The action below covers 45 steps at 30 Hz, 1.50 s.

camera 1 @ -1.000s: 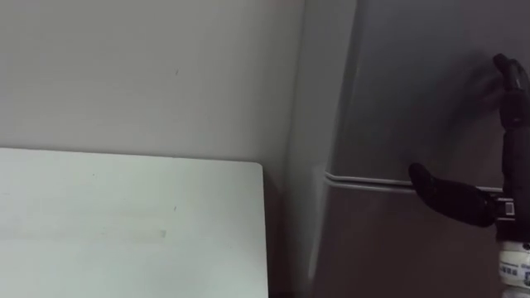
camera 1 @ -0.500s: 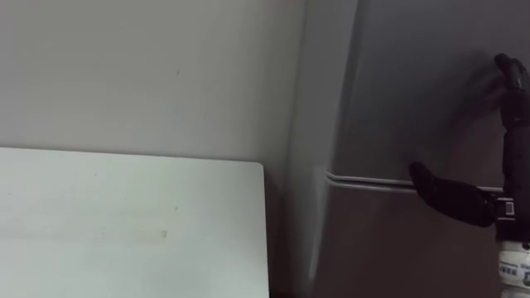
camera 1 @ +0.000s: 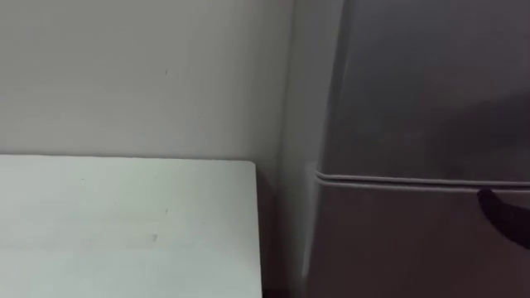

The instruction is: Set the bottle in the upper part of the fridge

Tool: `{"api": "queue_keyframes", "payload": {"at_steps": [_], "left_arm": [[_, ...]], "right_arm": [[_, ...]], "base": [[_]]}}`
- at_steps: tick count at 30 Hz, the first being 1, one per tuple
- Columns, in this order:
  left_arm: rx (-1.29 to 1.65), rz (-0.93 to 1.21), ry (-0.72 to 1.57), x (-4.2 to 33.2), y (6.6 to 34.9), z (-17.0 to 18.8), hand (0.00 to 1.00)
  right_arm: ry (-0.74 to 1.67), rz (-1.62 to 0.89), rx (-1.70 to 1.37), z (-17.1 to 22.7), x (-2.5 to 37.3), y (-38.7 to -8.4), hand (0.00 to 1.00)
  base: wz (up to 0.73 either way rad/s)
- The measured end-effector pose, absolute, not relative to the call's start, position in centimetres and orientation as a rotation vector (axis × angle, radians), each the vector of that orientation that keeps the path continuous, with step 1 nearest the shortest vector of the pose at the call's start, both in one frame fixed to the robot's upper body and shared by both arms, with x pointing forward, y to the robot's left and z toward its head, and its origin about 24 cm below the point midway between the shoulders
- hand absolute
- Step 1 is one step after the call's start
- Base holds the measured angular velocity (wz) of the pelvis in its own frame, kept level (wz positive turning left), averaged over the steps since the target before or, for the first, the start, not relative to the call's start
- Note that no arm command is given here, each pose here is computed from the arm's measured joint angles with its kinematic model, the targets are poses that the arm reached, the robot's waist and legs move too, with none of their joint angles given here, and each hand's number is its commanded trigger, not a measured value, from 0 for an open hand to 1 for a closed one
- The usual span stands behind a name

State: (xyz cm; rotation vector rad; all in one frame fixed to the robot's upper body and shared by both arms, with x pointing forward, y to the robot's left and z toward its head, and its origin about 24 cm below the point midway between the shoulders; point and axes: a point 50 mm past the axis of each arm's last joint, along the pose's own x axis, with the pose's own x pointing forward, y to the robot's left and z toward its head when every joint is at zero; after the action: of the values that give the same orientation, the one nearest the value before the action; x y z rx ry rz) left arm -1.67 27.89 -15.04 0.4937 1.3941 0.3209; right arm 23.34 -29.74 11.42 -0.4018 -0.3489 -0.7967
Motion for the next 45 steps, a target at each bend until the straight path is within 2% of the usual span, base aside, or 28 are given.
{"api": "queue_keyframes", "payload": {"at_steps": [9,16,26,33,39,45], "left_arm": [[0.47,0.342,1.361,-1.1,27.3,-15.1,0.0],[0.472,0.355,1.315,0.1,27.1,-15.1,0.0],[0.433,0.376,1.302,0.5,26.7,-15.2,0.0],[0.424,0.393,1.314,-0.2,26.6,-15.3,0.0],[0.415,0.391,1.342,-0.6,25.5,-15.7,0.0],[0.423,0.383,1.342,-0.4,25.4,-15.8,0.0]], "right_arm": [[-0.129,-0.967,-0.242,7.7,19.2,-33.8,0.0],[0.053,-1.017,-0.175,3.5,16.9,-33.8,0.0],[0.485,-1.016,-0.154,-5.6,13.1,-32.1,0.0],[0.854,-0.934,-0.208,-11.4,7.1,-30.2,0.0],[1.072,-0.786,-0.21,-13.9,4.2,-28.2,0.0],[1.152,-0.651,-0.187,-15.0,3.1,-26.8,0.0]], "base": [[-0.07],[-0.08],[-0.01],[0.0],[0.0],[0.06]]}}
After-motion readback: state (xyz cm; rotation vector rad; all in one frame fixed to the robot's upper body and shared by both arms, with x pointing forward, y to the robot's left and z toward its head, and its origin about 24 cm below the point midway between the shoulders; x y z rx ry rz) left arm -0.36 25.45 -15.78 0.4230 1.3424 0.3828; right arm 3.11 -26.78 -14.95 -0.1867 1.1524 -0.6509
